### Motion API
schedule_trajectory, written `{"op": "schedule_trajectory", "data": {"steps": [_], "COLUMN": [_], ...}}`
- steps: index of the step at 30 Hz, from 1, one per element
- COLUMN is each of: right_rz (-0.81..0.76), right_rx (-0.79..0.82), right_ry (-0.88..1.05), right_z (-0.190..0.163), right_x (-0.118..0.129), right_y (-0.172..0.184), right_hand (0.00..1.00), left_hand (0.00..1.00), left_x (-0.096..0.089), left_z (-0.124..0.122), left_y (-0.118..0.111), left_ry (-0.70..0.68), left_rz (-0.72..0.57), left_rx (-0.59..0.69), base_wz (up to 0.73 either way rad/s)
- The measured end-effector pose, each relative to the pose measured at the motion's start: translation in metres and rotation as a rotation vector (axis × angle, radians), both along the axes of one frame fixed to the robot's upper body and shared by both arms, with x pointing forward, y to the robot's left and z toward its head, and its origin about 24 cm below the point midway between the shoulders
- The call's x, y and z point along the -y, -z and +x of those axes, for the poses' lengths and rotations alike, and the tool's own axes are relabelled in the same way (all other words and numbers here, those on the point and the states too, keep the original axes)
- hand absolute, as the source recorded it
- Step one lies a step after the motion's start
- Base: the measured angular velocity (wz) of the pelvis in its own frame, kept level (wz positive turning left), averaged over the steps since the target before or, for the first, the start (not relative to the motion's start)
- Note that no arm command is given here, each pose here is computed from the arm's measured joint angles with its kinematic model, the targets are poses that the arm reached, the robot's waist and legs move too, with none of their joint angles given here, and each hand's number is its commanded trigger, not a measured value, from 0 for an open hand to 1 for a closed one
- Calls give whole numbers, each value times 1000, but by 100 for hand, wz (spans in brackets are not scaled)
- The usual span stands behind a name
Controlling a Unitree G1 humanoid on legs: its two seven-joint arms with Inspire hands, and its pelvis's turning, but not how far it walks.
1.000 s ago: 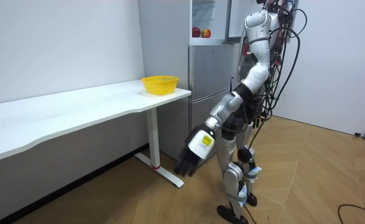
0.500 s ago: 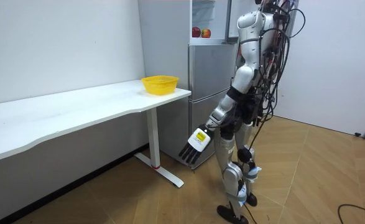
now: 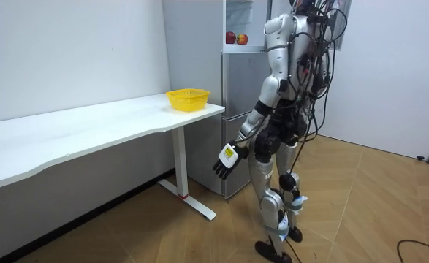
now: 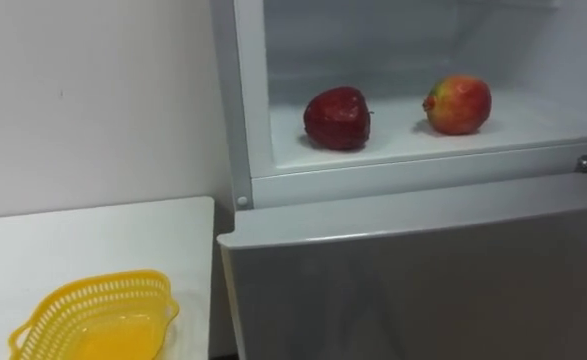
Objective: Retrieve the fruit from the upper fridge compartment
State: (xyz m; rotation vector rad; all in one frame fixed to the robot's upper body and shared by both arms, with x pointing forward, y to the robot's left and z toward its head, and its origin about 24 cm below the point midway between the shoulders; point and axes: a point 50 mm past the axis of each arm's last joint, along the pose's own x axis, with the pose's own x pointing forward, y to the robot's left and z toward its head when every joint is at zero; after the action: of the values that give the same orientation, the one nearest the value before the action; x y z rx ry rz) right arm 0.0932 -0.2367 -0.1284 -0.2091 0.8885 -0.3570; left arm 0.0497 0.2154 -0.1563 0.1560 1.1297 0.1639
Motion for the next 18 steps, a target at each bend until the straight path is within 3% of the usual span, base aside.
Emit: {"op": "schedule_trajectory", "data": {"steps": [8,18], "right_rz": [-33,-196], "right_rx": [464,973], "right_ry": [-70,-160], "right_z": [59,94], "right_x": [-13,-29], "right_y": [-75,-183], "right_hand": [0,0], "left_hand": [0,0], "left_x": [0,-1], "left_z": [-7,-14], "left_y": [2,6], "left_ry": [8,4], "left_rz": [-11,-21], "left_rx": [11,-7], "base_wz": [-10,-4]}}
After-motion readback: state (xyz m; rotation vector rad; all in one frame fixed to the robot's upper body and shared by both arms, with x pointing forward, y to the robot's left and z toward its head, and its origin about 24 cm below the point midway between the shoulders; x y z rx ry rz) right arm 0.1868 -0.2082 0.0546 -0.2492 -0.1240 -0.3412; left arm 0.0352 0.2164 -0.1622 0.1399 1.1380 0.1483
